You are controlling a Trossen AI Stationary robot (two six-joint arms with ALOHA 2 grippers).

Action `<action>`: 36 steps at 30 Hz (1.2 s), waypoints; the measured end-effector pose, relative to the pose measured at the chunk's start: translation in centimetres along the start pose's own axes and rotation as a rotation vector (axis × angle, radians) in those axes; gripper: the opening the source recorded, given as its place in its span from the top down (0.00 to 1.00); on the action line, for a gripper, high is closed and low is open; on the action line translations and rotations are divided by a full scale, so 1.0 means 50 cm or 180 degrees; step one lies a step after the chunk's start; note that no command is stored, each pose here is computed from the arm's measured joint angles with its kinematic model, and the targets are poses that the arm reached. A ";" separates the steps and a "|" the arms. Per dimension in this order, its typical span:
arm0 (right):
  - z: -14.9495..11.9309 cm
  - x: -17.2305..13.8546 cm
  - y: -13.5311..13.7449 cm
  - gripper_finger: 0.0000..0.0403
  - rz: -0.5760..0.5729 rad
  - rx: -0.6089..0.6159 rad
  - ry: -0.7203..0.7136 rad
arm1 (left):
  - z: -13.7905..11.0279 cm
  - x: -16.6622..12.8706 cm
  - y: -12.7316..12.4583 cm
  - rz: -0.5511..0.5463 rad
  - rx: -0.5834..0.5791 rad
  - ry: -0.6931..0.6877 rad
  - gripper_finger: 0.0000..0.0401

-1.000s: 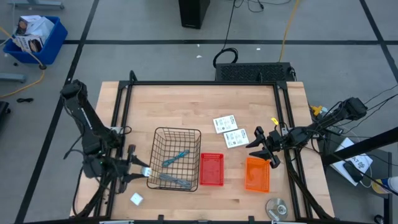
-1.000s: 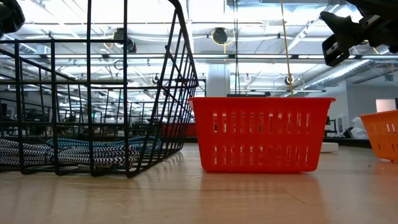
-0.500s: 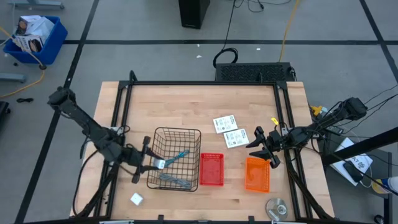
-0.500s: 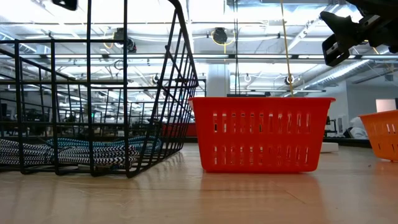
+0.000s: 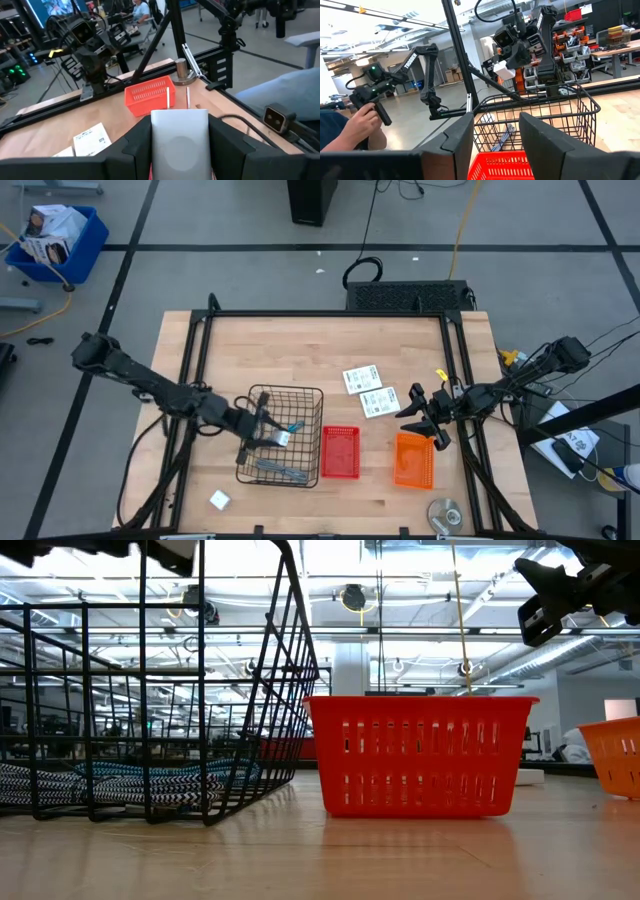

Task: Pick and place items into bin
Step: Put the top white charger adapter into the red basket

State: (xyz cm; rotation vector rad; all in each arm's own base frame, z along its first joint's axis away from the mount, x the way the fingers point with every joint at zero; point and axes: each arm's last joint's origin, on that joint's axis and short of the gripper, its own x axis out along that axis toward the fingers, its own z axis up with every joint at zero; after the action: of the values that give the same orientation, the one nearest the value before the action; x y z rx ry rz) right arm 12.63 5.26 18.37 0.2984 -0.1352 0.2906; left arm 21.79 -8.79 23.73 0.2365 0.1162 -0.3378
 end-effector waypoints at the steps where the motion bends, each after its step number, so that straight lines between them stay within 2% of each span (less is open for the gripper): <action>1: 0.000 0.000 0.000 0.62 -0.0001 -0.0001 0.0001 | 0.005 0.009 0.005 -0.0012 0.0007 0.0012 0.61; 7: 0.000 0.000 0.000 0.62 -0.0001 0.0000 0.0002 | 0.040 0.071 0.043 -0.0129 0.0083 0.0226 0.59; 18: 0.000 0.000 0.000 0.62 -0.0001 -0.0001 0.0004 | 0.068 0.186 0.110 -0.0403 0.0063 0.0516 0.60; 27: 0.000 0.000 0.000 0.62 -0.0001 0.0000 0.0002 | 0.053 0.273 0.159 -0.0681 -0.0043 0.0882 0.60; 36: 0.000 0.000 0.000 0.62 -0.0003 -0.0001 0.0007 | 0.022 0.344 0.166 -0.0819 -0.0004 0.1181 0.57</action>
State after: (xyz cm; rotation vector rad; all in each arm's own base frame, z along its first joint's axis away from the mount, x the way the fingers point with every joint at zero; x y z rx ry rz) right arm 12.64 5.26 18.35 0.2978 -0.1330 0.2900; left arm 40.84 -6.85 23.90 0.2820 0.5159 -0.5474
